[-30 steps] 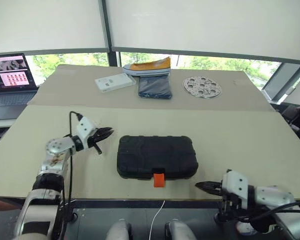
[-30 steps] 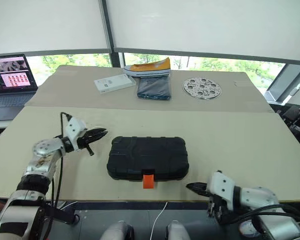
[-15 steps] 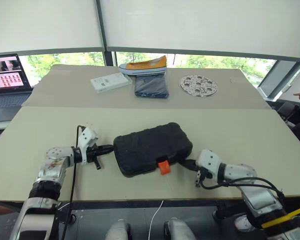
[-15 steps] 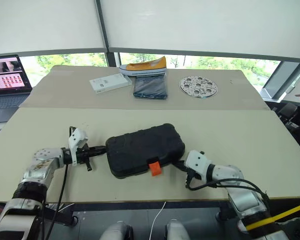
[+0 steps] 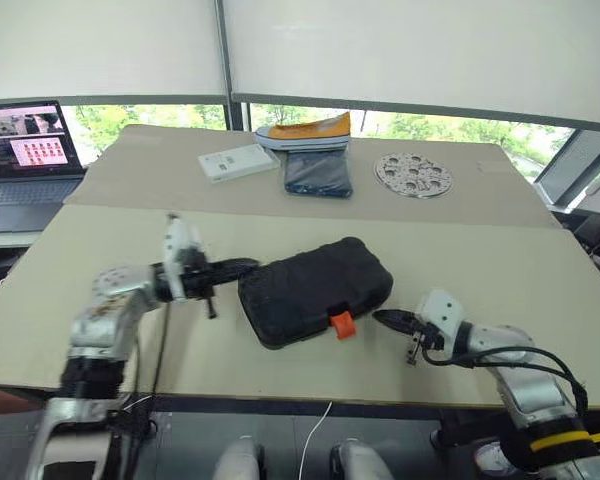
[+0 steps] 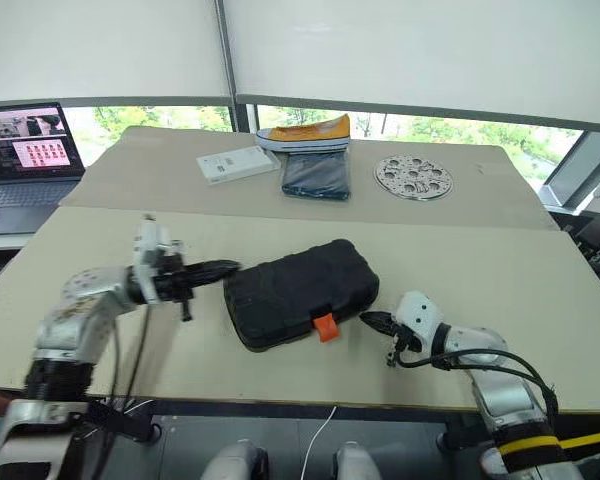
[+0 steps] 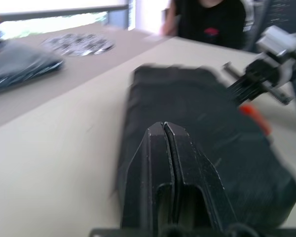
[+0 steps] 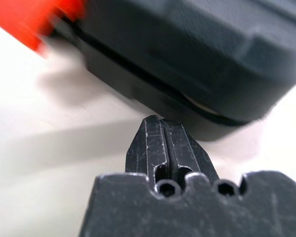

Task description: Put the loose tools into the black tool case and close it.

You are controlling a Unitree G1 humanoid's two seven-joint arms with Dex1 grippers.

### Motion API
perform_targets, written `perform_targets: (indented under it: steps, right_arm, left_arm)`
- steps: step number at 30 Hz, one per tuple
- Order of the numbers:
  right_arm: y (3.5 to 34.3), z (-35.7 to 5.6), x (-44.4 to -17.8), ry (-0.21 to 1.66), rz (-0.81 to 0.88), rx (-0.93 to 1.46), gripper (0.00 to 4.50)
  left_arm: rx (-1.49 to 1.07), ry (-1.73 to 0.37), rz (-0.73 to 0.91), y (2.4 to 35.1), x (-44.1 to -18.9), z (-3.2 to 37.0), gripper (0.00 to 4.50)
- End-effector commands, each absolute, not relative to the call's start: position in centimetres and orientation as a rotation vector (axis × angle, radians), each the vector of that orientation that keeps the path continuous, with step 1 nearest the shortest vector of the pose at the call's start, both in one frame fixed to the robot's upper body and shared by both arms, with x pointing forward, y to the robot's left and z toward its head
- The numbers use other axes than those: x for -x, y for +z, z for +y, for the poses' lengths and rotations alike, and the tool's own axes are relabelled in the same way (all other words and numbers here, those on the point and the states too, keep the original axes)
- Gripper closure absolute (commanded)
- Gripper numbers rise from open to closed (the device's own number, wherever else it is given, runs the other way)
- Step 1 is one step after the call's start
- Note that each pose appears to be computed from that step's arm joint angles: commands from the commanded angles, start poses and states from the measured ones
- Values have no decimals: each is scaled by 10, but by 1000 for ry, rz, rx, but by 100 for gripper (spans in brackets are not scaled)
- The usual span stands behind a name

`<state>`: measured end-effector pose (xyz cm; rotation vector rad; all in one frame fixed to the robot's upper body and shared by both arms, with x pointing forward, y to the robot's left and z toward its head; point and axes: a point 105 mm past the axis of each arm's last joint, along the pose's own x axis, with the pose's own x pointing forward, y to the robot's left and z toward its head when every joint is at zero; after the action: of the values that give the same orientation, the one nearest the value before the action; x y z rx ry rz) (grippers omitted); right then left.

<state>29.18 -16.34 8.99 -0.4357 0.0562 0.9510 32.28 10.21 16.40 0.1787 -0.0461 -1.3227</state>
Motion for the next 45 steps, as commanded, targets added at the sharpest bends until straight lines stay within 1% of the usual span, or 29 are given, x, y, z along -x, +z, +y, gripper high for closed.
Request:
perform_targets:
  steps: [1,3,5,6,8,10,15,18,22,24,28,31,34,39,42,45]
  right_arm:
    - [122,-148,-275,986,-68,349,450]
    - [126,-137,-269,1012,-91,326,450]
    - [124,-123,-262,1059,-90,321,450]
    - [121,-115,-259,1078,-86,320,450]
    - [112,-104,-256,1110,-66,316,450]
    - [104,-96,-253,1141,-43,332,450]
    - [96,-86,-259,1153,-15,333,450]
    - [86,-89,-264,1161,21,413,450]
    - [97,-85,-278,1112,-24,365,450]
    - [94,-82,-280,1125,-25,369,450]
    - [79,-82,-285,1108,43,380,450]
    - [69,-84,-282,1096,113,370,450]
    - [64,-86,-281,1063,131,371,450]
    - [63,-81,-289,988,93,386,450]
    - [76,-71,-288,984,23,299,450]
    - [84,-70,-286,989,-32,268,450]
  left_arm:
    - [-369,-1363,-48,158,-336,54,442]
    - [-410,-1333,-1,147,-345,48,442]
    - [-525,-1298,68,126,-352,48,442]
    - [-578,-1296,109,113,-351,52,442]
    - [-568,-1298,256,87,-345,63,442]
    - [-578,-1308,316,74,-336,71,442]
    - [-480,-1292,335,75,-325,74,442]
    - [-484,-1273,323,78,-327,73,442]
    - [-464,-1259,322,80,-327,72,442]
    - [-468,-1253,325,79,-328,74,442]
    - [-465,-1243,328,79,-330,77,442]
    - [-466,-1244,326,79,-331,75,442]
    - [-466,-1242,324,80,-333,74,442]
    - [-471,-1245,341,75,-332,75,442]
    - [-474,-1244,364,71,-332,76,442]
    - [-478,-1246,392,66,-332,77,442]
